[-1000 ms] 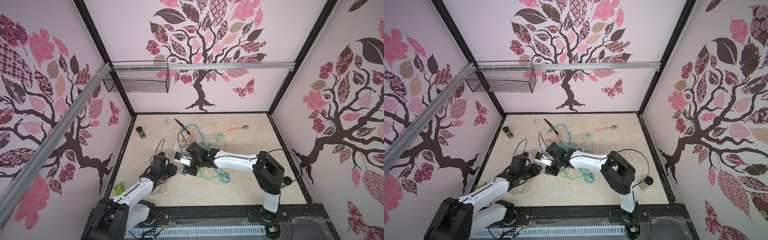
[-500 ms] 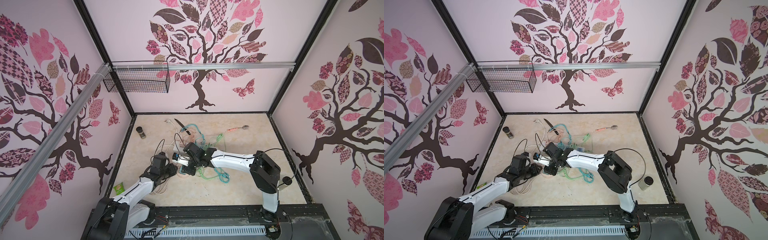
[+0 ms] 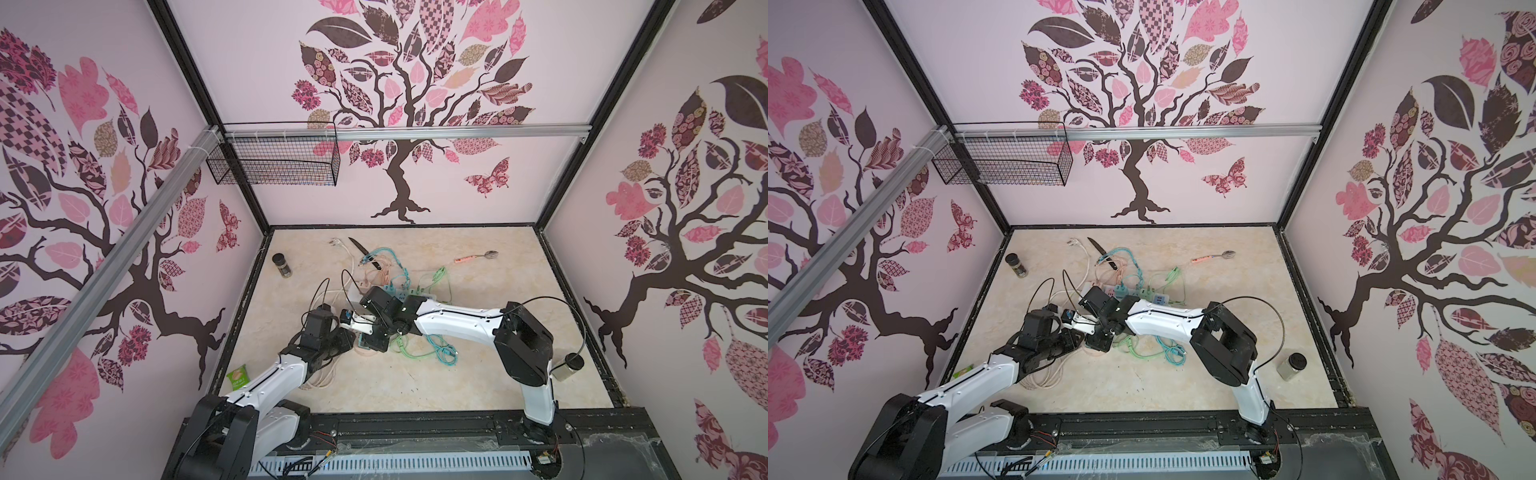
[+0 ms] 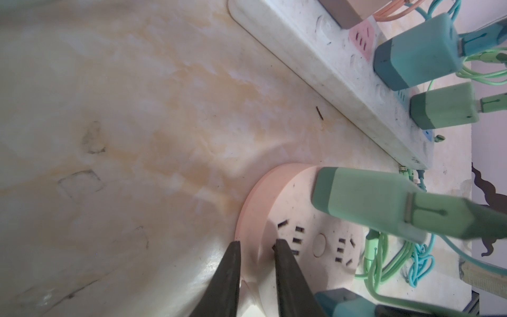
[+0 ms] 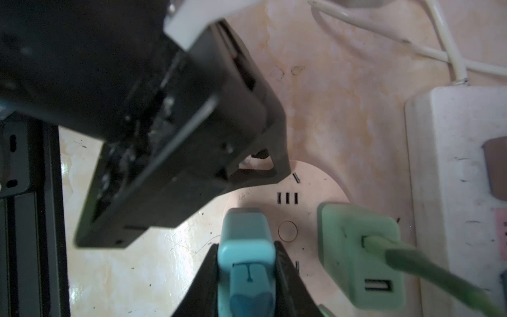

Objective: Insert plugs into power strip
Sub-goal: Insert the plug into the socket.

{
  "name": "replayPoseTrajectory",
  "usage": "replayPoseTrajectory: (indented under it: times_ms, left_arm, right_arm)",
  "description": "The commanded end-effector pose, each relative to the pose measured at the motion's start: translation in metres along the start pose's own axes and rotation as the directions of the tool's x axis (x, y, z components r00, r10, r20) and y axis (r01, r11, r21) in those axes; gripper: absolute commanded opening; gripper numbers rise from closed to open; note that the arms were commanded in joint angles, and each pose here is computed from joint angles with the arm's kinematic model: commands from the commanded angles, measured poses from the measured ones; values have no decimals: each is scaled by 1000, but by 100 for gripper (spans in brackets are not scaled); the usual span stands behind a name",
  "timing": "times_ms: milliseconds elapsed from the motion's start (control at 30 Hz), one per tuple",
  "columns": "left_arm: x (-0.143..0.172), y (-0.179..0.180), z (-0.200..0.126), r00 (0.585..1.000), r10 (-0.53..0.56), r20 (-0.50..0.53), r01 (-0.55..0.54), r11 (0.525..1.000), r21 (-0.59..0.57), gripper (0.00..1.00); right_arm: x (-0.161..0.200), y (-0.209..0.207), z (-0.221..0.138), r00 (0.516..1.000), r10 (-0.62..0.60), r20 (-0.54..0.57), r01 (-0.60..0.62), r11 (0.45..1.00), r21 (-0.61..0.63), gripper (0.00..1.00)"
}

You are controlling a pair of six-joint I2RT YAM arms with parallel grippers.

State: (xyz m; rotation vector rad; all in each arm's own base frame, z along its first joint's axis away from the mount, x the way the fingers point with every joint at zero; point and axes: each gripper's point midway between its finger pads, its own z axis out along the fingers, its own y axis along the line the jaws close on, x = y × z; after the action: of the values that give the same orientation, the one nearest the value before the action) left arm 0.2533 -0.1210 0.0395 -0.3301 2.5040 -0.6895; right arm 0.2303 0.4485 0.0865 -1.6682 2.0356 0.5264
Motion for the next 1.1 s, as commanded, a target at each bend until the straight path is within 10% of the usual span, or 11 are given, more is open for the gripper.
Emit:
replayPoseTrajectory:
  times_ms: [0, 1067]
  left_arm:
    - [6, 7, 1, 1000, 7, -4, -7, 1000, -12, 26]
    - [5, 6, -4, 997, -52, 60, 50, 998, 35, 25]
  right_arm:
    - [10, -3, 14, 998, -13, -63, 14, 1000, 14, 4]
    - [26, -7, 30, 992, 21, -128, -12, 998, 68, 7]
